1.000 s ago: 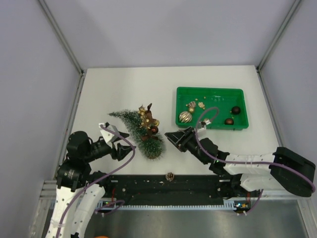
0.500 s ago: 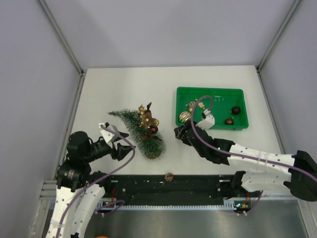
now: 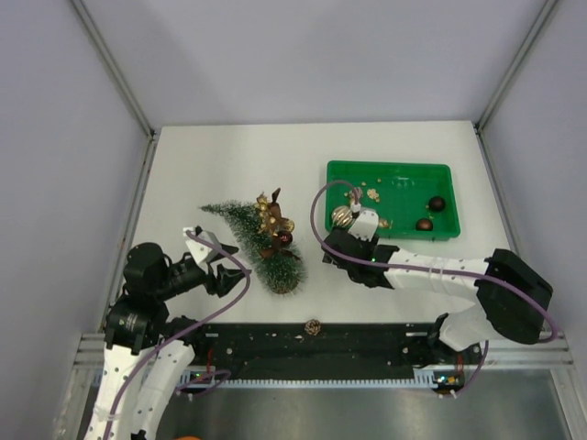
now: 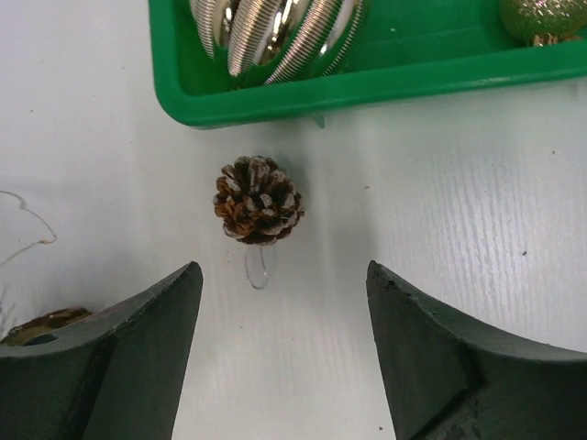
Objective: Decorate the small christmas tree
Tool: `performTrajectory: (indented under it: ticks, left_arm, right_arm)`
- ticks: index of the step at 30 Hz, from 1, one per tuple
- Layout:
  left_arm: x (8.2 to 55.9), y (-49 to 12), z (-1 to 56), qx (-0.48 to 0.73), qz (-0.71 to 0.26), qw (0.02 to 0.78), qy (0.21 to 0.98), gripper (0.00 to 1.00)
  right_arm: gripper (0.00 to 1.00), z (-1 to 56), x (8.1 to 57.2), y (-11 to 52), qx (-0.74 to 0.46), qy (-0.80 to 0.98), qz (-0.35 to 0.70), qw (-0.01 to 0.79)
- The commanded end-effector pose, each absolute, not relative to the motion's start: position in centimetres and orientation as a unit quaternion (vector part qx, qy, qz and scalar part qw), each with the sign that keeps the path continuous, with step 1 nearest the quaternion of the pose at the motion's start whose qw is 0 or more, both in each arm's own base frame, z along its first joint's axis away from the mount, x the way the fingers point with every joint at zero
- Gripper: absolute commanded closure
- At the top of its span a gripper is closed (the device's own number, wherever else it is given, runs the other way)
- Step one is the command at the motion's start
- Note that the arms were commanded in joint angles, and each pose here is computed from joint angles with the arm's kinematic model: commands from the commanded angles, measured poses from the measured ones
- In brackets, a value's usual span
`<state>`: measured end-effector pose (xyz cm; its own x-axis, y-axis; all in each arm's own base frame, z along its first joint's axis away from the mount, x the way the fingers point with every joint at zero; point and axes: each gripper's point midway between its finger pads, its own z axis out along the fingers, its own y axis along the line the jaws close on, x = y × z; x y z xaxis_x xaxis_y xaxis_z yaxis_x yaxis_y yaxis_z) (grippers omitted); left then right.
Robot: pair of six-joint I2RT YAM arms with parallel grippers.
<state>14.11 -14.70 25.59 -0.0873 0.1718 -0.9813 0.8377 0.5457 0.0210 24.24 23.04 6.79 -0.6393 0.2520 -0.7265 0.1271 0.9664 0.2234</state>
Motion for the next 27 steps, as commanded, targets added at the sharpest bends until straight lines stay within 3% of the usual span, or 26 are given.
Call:
performTrajectory:
  ticks: [1, 11, 15, 21, 27]
  left_arm:
    - [13.1, -14.5, 27.6, 0.384, -0.281, 0.602, 0.641, 0.36]
    - [13.0, -14.4, 27.4, 0.385, -0.277, 0.604, 0.640, 0.36]
    - [13.0, -14.2, 27.3, 0.385, -0.273, 0.605, 0.641, 0.36]
    - [13.3, -14.2, 27.0, 0.383, -0.270, 0.604, 0.645, 0.36]
    - [13.7, -14.3, 26.4, 0.389, -0.269, 0.600, 0.645, 0.37]
  right_arm:
    - [0.28, 9.0, 26.9, 25.0, 0.111, 0.879, 0.117, 0.448]
    - [0.33, 5.4, 28.0, 26.2, 0.114, 0.900, 0.104, 0.407]
    - [0.42, 4.9, 27.8, 26.3, 0.121, 0.902, 0.109, 0.399]
    - [0.74, 7.2, 26.9, 26.1, 0.124, 0.893, 0.147, 0.408]
    - [0.79, 13.1, 23.7, 27.7, 0.093, 0.860, 0.265, 0.427]
